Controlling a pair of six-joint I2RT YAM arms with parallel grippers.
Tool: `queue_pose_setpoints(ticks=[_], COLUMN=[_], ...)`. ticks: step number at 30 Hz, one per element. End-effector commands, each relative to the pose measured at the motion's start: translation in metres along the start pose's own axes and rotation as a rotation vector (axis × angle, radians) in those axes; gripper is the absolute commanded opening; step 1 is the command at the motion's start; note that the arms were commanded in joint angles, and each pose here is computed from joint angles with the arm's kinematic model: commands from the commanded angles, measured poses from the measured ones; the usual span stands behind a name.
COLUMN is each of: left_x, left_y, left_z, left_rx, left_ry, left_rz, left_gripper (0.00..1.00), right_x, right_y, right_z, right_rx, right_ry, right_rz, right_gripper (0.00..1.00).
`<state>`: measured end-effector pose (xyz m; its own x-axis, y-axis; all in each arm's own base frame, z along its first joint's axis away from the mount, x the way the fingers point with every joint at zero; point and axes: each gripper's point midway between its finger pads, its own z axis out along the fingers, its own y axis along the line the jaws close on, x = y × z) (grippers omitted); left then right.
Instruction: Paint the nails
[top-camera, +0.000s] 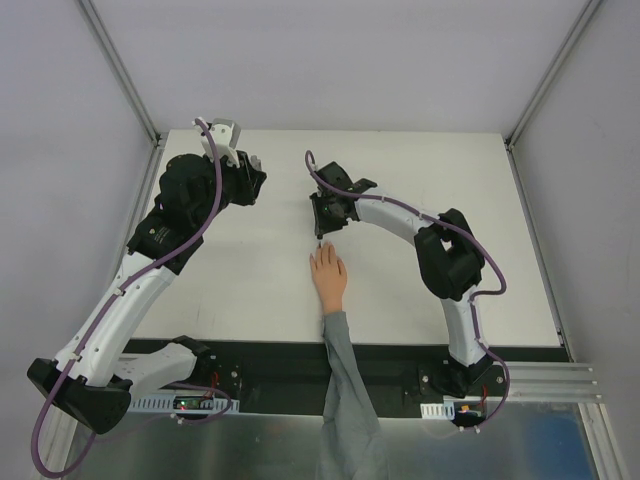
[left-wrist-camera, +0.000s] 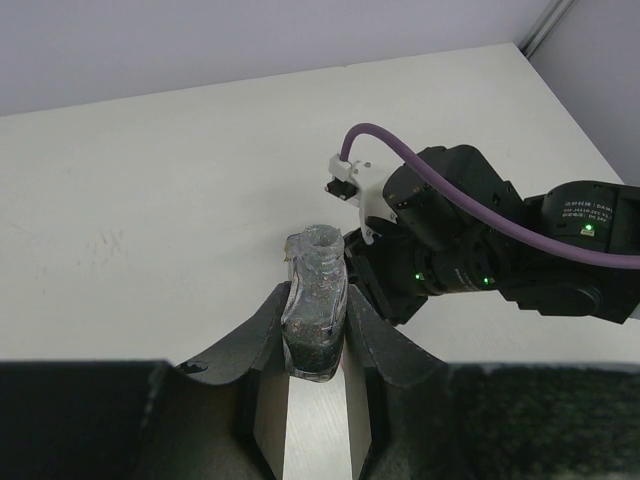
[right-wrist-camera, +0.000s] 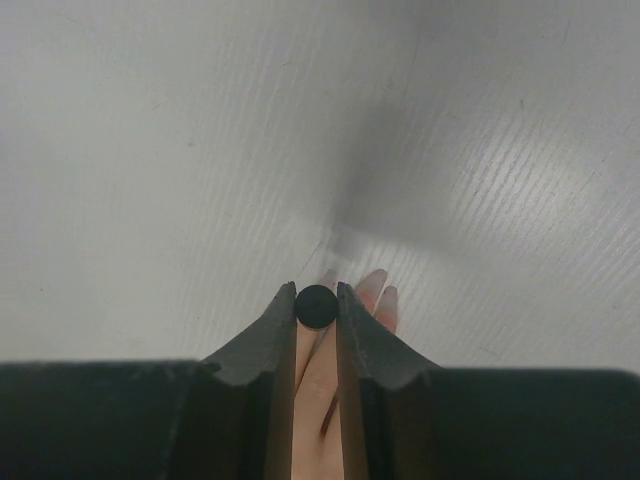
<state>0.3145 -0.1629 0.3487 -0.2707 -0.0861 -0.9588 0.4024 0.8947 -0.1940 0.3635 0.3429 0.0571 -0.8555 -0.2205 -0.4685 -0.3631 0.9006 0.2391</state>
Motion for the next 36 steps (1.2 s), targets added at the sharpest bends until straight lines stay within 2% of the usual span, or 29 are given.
queue_pose_setpoints(ticks=[1, 36], left_x=[-0.024, -0.023], left_y=[-0.008, -0.007], left_z=[-0.005, -0.007], left_rx=[0.028, 0.024], left_ry=[-0.064, -0.065], left_rz=[0.015, 0.010], left_gripper=[0.00, 0.00], right_x=[-0.018, -0.012], right_y=[0.008, 0.005], right_z=[-0.008, 0.003], right_rx=[-0.023, -0.006], right_ry=[-0.035, -0.004], right_rz=[0.016, 0.029], right_gripper=[0.00, 0.00])
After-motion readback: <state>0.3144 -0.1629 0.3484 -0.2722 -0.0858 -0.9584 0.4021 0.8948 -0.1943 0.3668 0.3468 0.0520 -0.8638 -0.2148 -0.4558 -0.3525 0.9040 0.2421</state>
